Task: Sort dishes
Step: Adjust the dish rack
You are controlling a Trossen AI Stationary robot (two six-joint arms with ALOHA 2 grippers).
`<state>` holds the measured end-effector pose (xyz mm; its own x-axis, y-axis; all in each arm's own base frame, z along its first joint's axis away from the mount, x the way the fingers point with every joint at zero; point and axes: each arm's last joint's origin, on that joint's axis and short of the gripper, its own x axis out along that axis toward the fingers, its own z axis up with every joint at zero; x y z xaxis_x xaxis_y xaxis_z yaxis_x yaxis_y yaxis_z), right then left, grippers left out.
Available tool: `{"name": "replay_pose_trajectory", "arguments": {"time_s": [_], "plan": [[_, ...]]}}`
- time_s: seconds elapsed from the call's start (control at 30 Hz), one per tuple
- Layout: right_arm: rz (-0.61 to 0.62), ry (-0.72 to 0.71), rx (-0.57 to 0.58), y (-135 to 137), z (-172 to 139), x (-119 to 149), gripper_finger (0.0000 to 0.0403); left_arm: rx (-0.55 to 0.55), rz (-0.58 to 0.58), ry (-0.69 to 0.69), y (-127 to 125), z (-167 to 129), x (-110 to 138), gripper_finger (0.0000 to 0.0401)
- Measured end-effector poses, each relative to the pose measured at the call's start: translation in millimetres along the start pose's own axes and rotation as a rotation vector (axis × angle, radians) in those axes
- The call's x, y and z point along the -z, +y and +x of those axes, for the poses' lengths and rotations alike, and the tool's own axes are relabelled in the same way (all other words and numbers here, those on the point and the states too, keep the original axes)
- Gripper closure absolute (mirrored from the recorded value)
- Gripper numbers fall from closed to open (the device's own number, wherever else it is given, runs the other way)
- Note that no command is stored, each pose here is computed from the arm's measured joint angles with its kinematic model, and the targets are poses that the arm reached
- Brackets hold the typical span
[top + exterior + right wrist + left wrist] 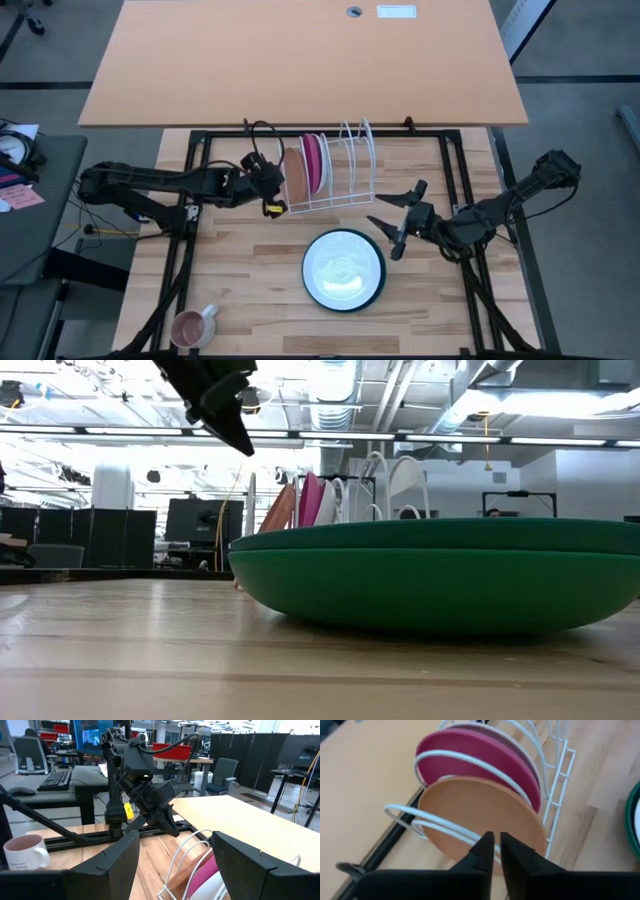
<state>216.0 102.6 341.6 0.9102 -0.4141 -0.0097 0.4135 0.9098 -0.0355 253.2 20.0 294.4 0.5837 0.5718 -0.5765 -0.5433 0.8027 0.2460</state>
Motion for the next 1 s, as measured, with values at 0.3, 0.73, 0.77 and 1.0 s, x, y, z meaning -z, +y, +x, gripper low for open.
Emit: {"name": "replay_pose_trajectory", "arguments": {"time_s": [0.3, 0.73, 0.77, 1.0], "plan": [[0.005, -0.001, -0.020, 3, -4, 0, 0.0148, -0.035, -0.137, 0.031, 10, 6, 1, 0.0223], [-0.003, 0.003, -0.026, 4, -5, 0, 0.0148, -0.146, -0.216, 0.074, 12, 38, 17, 0.0126], [-0.005, 0.003, -0.027, 4, -5, 1, 0.0148, -0.147, -0.215, 0.074, 12, 38, 17, 0.0125], [-0.019, 0.008, -0.027, 4, -5, 1, 0.0148, -0.229, -0.202, 0.070, 18, 40, 18, 0.0125]]}}
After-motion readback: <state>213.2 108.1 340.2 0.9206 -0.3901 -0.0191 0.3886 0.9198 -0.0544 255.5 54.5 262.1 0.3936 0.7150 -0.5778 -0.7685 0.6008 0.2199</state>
